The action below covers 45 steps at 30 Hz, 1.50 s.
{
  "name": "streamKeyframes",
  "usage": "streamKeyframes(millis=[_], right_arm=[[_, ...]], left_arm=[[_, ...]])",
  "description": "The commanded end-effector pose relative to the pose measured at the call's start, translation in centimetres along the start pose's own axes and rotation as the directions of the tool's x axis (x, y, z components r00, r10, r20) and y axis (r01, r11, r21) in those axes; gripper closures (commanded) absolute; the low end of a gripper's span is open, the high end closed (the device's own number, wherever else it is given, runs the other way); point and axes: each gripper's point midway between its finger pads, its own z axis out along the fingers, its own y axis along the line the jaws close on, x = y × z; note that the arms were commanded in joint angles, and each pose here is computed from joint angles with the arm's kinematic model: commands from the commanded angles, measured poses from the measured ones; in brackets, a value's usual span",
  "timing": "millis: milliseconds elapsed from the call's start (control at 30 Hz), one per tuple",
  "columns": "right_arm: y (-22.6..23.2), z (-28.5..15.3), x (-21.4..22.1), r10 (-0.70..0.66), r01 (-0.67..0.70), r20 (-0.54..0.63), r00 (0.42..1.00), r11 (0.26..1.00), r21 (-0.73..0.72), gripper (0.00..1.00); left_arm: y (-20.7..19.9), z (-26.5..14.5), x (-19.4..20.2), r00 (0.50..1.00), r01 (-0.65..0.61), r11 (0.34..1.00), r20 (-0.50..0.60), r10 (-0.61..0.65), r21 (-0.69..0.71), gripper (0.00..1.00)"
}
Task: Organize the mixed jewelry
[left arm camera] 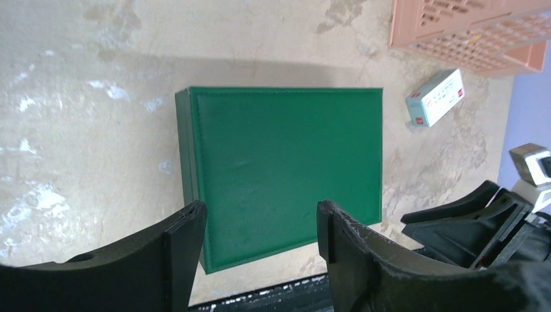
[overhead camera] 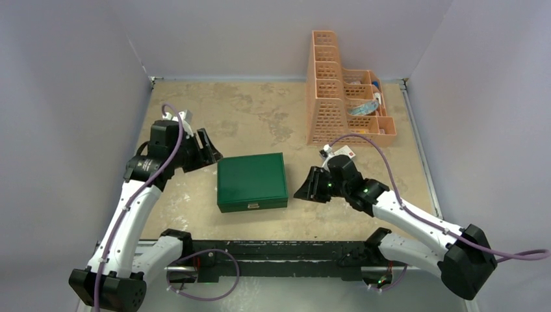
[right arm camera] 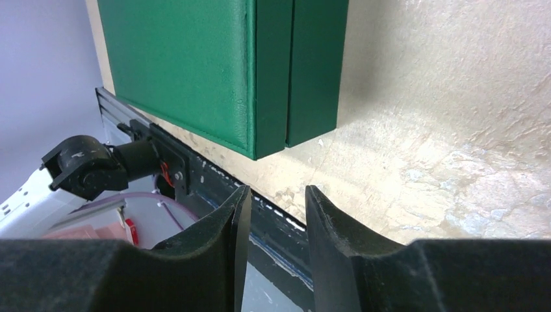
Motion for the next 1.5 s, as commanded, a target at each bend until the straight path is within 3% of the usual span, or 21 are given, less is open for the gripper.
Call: streamKeyframes(millis=[0,200,433,833,1067,1267,1467], right_arm=[[2.1,-0.2,-1.0,-0.039,0.040,0.016,0.999,0.997,-0.072,0.59],[3.3,1.3,-3.0,-0.083,0.087,0.057,0.995,0.994,-0.067,0.50],[3.8,2.8,-3.5,-0.133,0.135,0.037,0.990,0.989,-0.063,0.51],[1.6,5.1,-1.4,-0.174,0.171,-0.091,0.981,0.985,-0.034,0.64],[0.8,5.8,-1.0,-0.170,0.170,-0.117,0.978,0.985,-0.011,0.70],[-0.2,6.3,-0.6,-0.159,0.163,-0.129,0.979,0.987,0.017,0.73],[-1.0,6.8,-0.7,-0.153,0.160,-0.124,0.980,0.986,0.046,0.74]], left_arm=[[0.3,0.8,2.1,0.995,0.060,0.998,-0.075,-0.059,0.012,0.38],[1.5,1.7,5.3,0.967,0.151,0.987,-0.200,-0.159,-0.057,0.37],[3.7,2.7,8.9,0.915,0.236,0.955,-0.290,-0.281,-0.181,0.38],[5.3,3.8,11.6,0.878,0.272,0.930,-0.332,-0.345,-0.248,0.67],[5.5,4.4,11.8,0.872,0.259,0.931,-0.351,-0.340,-0.256,0.74],[5.4,5.1,12.6,0.850,0.249,0.936,-0.408,-0.335,-0.249,0.87],[5.1,5.4,12.4,0.848,0.244,0.942,-0.419,-0.323,-0.232,0.90]])
